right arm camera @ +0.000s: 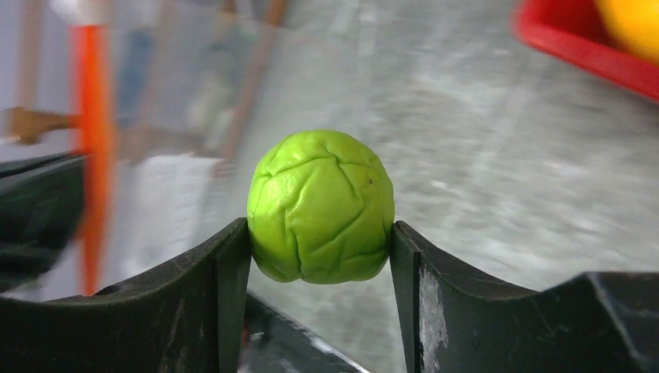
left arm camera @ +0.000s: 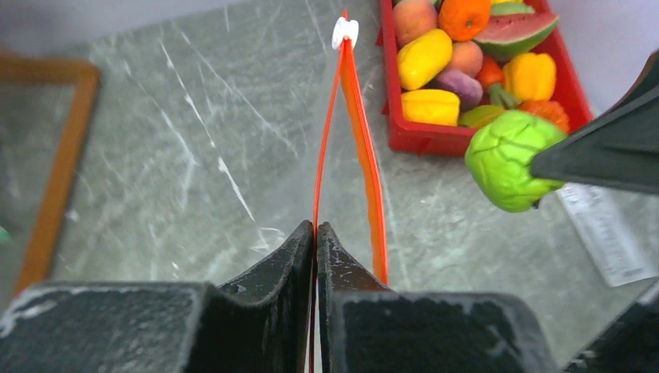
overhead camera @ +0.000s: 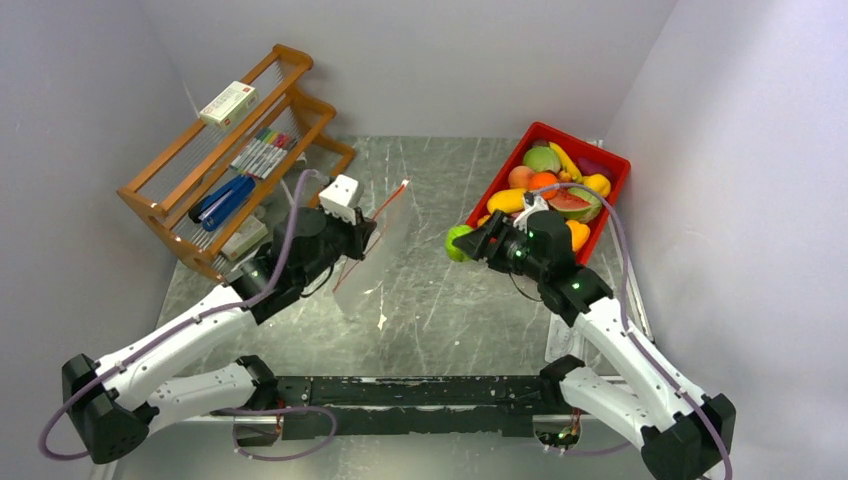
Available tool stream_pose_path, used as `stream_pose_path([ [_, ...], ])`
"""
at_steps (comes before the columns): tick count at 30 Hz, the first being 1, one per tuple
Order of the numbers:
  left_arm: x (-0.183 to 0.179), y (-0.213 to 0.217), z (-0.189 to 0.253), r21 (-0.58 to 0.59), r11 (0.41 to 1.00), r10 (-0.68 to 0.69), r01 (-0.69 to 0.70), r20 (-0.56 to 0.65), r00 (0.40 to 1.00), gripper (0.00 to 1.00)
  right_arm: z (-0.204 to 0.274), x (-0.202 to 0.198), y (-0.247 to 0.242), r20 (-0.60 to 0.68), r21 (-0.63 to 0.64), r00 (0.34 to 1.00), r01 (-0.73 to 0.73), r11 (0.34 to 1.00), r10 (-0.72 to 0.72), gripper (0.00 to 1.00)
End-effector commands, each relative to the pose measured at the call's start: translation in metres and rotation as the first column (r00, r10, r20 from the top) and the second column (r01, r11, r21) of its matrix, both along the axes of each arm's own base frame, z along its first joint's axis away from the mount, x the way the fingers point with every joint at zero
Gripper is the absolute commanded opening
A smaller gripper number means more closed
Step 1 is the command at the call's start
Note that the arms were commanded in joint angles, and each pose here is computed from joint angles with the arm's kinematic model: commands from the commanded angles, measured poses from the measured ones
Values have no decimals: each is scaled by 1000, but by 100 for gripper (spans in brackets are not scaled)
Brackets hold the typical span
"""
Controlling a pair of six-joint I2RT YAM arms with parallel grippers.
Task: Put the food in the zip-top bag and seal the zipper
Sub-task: Pick up the fake vegetable at the center of the board, then place the fake vegetable in the zipper food storage bag.
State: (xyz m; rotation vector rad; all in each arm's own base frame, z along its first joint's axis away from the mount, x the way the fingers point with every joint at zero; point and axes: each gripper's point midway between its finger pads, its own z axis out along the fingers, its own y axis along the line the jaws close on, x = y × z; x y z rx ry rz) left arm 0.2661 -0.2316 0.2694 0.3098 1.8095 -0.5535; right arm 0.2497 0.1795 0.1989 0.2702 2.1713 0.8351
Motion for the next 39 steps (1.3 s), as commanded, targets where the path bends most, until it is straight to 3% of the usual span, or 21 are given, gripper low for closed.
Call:
stream_pose_path([
  [1, 16, -11, 22, 246, 967, -130, 66, 253, 959, 7, 84, -10, 58, 202, 352, 960, -257, 900, 195, 40],
  [3, 24, -12, 28, 330, 944, -130, 20, 314, 940, 7, 112, -4, 68, 279, 458, 943, -297, 838, 182, 40],
  [8, 30, -13, 55, 365, 929, -121, -63, 459, 880, 7, 148, -7, 97, 336, 618, 912, -402, 676, 234, 40],
  [14, 37, 6, 120, 297, 916, 7, -270, 661, 750, 7, 177, -13, 131, 397, 597, 867, -493, 633, 301, 40],
  [17, 46, 4, 116, 351, 873, 7, -339, 686, 728, 7, 187, -12, 138, 409, 608, 860, -506, 612, 304, 40],
  [22, 44, 2, 87, 351, 873, 10, -339, 682, 731, 7, 179, 11, 141, 346, 638, 907, -414, 649, 238, 40],
  [29, 43, -5, 74, 349, 885, 4, -307, 653, 757, 7, 126, 40, 159, 162, 626, 955, -294, 723, 248, 39],
  [32, 41, -7, 71, 328, 899, 10, -291, 649, 761, 7, 79, 55, 161, 6, 524, 974, -195, 829, 226, 39],
  [39, 39, -15, 55, 314, 921, -7, -231, 606, 796, 7, 21, 66, 153, -110, 373, 982, -105, 922, 156, 39],
])
